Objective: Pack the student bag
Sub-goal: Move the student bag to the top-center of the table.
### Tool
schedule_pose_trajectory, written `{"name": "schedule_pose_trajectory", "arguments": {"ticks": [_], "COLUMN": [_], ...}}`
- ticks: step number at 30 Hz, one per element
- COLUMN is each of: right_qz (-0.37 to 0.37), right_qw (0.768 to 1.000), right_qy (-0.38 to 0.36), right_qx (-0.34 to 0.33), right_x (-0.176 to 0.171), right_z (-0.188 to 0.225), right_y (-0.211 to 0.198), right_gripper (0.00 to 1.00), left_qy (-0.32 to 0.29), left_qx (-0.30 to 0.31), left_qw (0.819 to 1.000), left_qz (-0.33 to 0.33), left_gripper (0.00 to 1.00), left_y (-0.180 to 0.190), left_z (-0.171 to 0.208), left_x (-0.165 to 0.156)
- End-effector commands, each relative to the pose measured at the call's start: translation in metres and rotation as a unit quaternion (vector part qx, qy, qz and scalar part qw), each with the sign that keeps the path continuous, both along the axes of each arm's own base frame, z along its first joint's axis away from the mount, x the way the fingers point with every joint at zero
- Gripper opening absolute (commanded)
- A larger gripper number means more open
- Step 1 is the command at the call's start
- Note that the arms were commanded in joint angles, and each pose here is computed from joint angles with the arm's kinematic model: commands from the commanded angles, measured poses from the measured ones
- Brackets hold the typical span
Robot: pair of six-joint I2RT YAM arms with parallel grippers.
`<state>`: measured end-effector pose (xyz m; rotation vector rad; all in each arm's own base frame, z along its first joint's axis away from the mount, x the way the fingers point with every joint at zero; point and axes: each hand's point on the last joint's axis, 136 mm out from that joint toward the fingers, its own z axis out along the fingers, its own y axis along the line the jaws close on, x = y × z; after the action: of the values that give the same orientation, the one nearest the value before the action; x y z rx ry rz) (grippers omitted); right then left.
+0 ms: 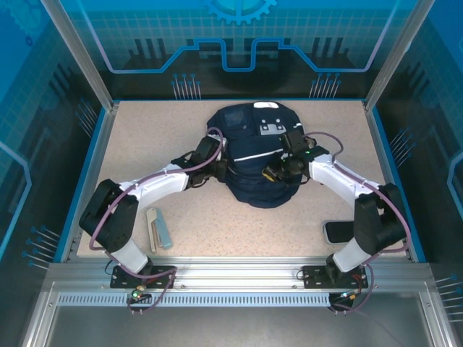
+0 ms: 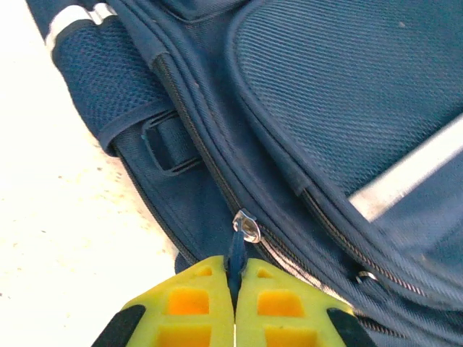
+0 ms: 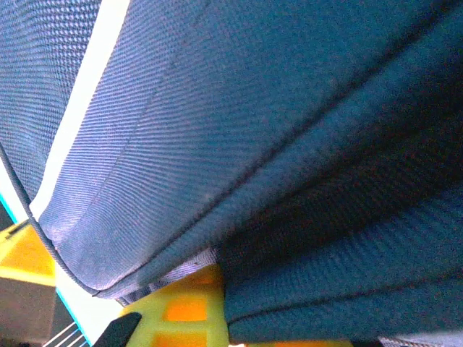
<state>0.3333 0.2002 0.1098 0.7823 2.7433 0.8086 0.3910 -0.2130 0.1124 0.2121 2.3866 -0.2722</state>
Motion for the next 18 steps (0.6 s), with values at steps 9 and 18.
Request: {"name": "schedule_pose_trajectory", "arguments": {"ticks": [9, 18], "right_qz": [0.152, 0.121], "right_qw": [0.987, 0.982], "right_qy": [-0.032, -0.038], "right_qx": [0.033, -0.141], "right_x": [0.017, -0.006], "right_z": [0.009, 0.033], "right_y": [0.093, 0.009], "right_gripper": [0.16, 0.75], "left_qy": [-0.015, 0.028], "left_qx": [0.003, -0.048], "left_qw": [0.991, 0.985], "left_qz": [0.131, 0.163], "left_gripper": [0.00, 0.59], "left_y": [0.087, 0.104], "left_z": [0.015, 0.026], "left_x": [0.028, -0.003]}}
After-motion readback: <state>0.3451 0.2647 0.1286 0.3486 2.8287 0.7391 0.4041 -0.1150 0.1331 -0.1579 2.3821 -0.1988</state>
